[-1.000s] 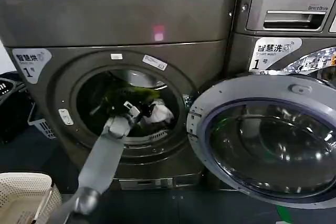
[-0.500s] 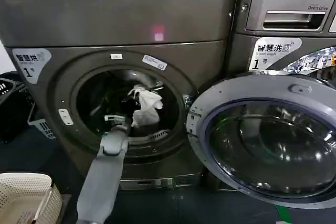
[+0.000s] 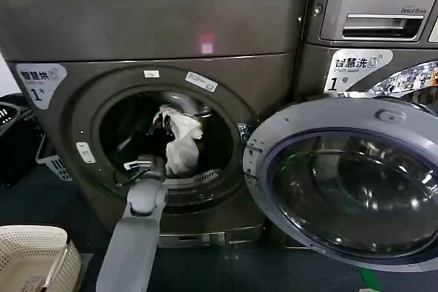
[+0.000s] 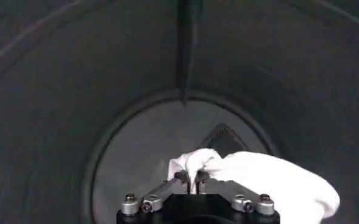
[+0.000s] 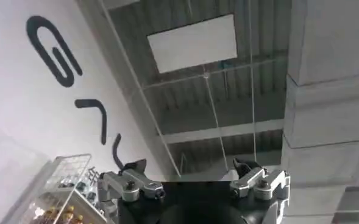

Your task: Grasp the clothes from the dryer.

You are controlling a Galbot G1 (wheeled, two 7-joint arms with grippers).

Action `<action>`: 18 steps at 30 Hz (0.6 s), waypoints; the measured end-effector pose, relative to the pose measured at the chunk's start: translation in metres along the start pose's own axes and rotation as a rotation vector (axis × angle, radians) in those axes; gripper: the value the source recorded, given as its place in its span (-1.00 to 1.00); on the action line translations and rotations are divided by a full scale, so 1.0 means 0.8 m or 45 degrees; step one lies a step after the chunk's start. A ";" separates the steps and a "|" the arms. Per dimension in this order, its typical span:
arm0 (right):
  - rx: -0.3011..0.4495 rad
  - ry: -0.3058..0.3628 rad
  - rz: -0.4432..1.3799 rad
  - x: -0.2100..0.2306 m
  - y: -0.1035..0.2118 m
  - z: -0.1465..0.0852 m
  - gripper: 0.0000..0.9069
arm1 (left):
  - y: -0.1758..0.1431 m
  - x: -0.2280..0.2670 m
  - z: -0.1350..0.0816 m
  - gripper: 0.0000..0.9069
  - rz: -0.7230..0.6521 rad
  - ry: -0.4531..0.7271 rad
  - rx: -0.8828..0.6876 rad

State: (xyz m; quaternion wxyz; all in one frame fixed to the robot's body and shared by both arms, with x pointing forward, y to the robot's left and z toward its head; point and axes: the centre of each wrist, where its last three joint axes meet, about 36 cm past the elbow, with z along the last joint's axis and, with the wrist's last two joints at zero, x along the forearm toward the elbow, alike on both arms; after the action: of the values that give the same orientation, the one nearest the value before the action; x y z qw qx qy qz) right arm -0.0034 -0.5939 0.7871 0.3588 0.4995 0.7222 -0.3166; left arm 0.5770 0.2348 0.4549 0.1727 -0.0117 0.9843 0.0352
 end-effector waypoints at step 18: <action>-0.012 0.005 0.016 -0.001 -0.009 -0.010 1.00 | -0.007 0.005 -0.023 -1.00 0.013 -0.064 0.035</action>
State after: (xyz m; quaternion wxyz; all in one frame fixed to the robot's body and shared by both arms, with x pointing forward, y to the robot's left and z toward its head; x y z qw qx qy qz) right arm -0.0118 -0.5902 0.7931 0.3616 0.5031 0.7211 -0.3100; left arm 0.5671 0.2280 0.4707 0.1972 -0.0036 0.9801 0.0229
